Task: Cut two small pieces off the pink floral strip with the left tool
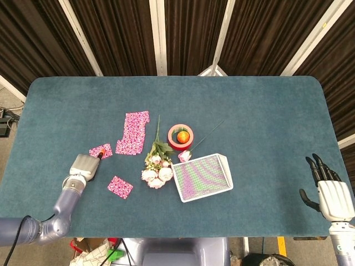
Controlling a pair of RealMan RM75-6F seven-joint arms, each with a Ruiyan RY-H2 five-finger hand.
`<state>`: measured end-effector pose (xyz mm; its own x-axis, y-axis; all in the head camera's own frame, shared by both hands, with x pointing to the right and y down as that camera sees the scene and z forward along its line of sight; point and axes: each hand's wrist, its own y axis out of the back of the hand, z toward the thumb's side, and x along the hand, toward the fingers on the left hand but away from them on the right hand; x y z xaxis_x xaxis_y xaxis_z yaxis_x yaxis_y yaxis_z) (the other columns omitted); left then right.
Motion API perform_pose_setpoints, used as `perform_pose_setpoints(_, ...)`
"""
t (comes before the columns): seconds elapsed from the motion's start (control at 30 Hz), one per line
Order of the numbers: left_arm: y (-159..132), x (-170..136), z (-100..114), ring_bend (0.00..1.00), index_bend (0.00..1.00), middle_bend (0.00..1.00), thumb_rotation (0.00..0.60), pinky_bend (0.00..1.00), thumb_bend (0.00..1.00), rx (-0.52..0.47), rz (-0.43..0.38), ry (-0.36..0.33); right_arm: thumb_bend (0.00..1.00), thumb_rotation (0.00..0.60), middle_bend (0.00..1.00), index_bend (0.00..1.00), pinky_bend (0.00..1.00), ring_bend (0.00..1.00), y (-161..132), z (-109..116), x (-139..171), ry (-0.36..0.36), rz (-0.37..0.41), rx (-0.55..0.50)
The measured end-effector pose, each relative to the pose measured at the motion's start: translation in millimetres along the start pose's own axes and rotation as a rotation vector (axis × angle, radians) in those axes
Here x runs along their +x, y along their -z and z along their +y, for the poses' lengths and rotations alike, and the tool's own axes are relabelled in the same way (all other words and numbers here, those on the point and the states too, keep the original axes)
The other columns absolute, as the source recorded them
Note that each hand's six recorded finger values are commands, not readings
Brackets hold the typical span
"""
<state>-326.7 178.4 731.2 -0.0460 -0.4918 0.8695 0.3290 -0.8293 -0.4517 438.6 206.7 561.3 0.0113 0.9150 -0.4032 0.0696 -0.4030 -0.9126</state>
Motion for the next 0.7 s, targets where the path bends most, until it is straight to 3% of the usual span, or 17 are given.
perform_pose_setpoints(0.53, 40, -2, -10, 0.71, 0.0, 0.79, 0.6, 0.66, 0.94, -0.016, 0.066, 0.013, 0.37, 0.6, 0.05, 0.0, 0.26, 0.16, -1, -1, 0, -0.003, 0.003, 0.001)
perform_pose_setpoints(0.7, 37, -3, -2, 0.7, 0.0, 0.78, 0.6, 0.66, 0.89, -0.036, 0.036, -0.022, 0.37, 0.6, 0.05, 0.0, 0.26, 0.16, -3, -2, 0, -0.005, 0.007, 0.004)
